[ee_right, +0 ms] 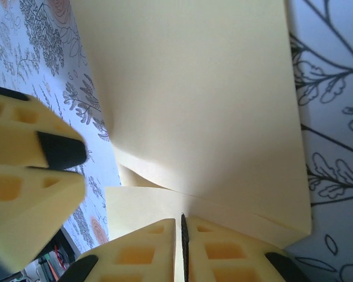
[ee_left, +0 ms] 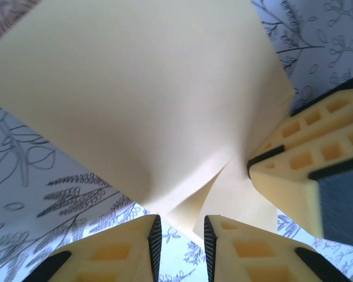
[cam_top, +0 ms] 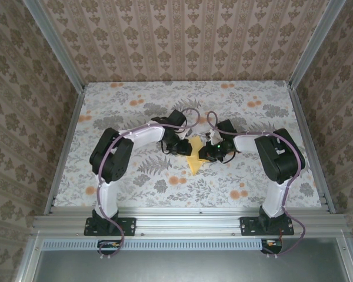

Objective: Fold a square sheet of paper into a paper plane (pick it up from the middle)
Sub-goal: Third fold the triangle at the center of the table.

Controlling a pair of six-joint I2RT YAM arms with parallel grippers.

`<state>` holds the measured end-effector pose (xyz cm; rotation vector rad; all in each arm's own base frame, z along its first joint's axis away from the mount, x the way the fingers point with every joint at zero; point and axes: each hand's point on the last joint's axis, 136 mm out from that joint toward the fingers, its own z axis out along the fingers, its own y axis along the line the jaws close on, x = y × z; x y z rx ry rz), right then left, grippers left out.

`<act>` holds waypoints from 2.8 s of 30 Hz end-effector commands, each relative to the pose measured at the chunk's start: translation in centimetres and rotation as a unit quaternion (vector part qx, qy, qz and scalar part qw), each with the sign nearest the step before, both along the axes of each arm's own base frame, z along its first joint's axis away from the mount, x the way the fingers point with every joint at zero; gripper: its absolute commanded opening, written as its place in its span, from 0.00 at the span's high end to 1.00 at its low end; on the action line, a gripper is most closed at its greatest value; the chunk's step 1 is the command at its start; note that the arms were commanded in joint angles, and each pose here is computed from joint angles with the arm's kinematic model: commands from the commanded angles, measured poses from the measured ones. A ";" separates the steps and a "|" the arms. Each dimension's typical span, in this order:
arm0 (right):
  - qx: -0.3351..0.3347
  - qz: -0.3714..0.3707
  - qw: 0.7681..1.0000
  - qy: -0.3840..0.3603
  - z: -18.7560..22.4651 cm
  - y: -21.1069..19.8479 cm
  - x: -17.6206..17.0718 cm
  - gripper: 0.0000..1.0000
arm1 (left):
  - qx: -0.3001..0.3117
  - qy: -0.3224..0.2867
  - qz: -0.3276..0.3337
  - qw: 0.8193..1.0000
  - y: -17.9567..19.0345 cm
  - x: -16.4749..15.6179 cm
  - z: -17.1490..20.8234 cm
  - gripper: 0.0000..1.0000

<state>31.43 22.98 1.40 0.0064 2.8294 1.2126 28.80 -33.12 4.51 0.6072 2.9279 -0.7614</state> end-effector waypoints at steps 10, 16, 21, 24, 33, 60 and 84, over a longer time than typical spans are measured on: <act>-0.033 -0.006 0.998 0.055 -3.2 -0.5 -2.0 0.89 | -0.062 0.013 -0.018 0.998 -3.0 -2.3 2.7 0.75; -0.034 -0.008 0.998 0.059 -3.4 -0.5 -2.1 0.91 | -0.060 0.027 -0.035 0.997 -3.9 -3.8 1.6 0.80; -0.032 -0.010 0.997 0.064 -3.7 -0.5 -2.2 0.94 | -0.043 0.037 -0.037 0.998 -3.5 -4.9 0.0 0.82; -0.032 -0.011 0.997 0.067 -3.9 -0.6 -2.3 0.96 | -0.036 0.035 -0.037 0.998 -3.1 -5.2 -0.5 0.83; -0.037 -0.010 0.997 0.067 -3.8 -0.7 -2.4 0.97 | -0.018 0.030 -0.047 0.998 -2.4 -5.7 -2.2 0.83; 0.001 -0.051 0.999 0.007 0.5 -0.7 -0.8 0.74 | 0.042 0.033 -0.063 0.997 0.1 -6.1 -5.6 0.86; 0.011 -0.075 0.997 0.031 -0.3 1.2 -3.5 0.92 | 0.039 0.040 -0.060 0.997 0.5 -5.8 -6.2 0.86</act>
